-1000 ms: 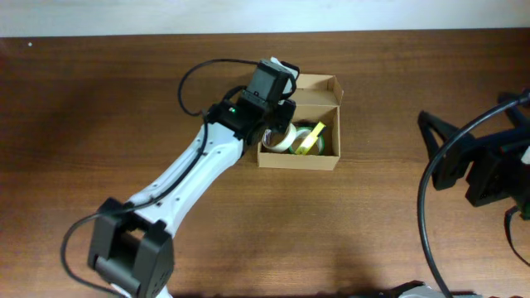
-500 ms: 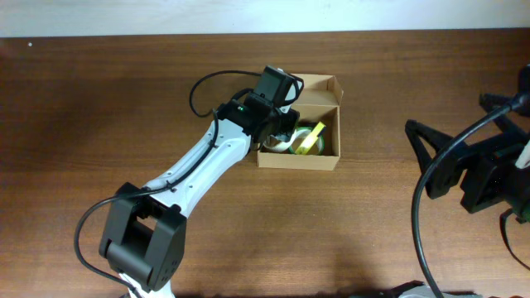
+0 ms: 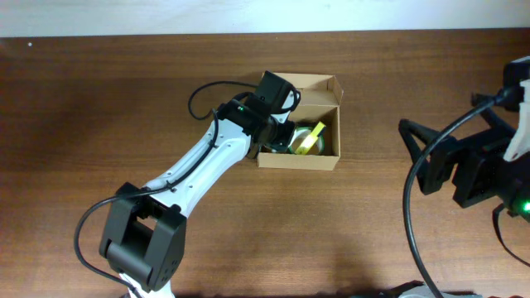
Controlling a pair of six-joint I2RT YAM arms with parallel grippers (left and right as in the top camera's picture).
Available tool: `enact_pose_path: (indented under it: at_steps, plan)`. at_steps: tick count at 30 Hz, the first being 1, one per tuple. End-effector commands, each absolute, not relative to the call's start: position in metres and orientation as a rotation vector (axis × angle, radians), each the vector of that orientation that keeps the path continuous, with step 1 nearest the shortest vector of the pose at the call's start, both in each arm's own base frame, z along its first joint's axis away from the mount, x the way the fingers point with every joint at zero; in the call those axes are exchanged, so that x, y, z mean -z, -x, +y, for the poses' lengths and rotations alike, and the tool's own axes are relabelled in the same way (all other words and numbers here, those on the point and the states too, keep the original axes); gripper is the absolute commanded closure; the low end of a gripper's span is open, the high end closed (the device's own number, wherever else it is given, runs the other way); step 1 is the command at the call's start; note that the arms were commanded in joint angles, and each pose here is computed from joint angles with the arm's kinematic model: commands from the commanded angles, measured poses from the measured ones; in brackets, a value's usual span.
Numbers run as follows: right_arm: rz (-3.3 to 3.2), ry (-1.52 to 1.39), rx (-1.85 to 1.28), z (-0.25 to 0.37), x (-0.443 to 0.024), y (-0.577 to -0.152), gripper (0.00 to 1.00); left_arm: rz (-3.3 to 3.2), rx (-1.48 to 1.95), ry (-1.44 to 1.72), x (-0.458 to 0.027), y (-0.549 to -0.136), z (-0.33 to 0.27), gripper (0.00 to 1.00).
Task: Pack container
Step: 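Lower the marker into the box and open the left gripper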
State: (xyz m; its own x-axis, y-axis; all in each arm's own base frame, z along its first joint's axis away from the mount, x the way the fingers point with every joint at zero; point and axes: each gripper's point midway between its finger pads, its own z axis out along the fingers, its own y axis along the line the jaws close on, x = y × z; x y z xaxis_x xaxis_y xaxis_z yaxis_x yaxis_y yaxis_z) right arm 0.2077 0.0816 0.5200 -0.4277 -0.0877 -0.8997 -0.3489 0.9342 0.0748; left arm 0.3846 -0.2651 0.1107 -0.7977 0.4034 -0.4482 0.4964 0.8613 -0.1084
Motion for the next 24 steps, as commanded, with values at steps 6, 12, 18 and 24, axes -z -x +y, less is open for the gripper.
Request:
enact_pose_path:
  at_steps: [6,12,18,24]
  plan:
    - [2.024,0.307,-0.314,0.083,-0.516,-0.209,0.01,2.674,0.298,-0.720,-0.105,-0.371,-0.262,0.98]
    - [2.023,0.313,-0.309,0.082,-0.516,-0.209,0.01,2.729,0.275,-0.732,-0.100,-0.360,-0.255,0.98]
    - [2.024,0.303,-0.293,0.080,-0.516,-0.210,0.01,2.775,0.250,-0.754,-0.096,-0.350,-0.248,0.98]
    - [2.024,0.301,-0.290,0.080,-0.516,-0.210,0.01,2.835,0.218,-0.784,-0.091,-0.337,-0.238,0.98]
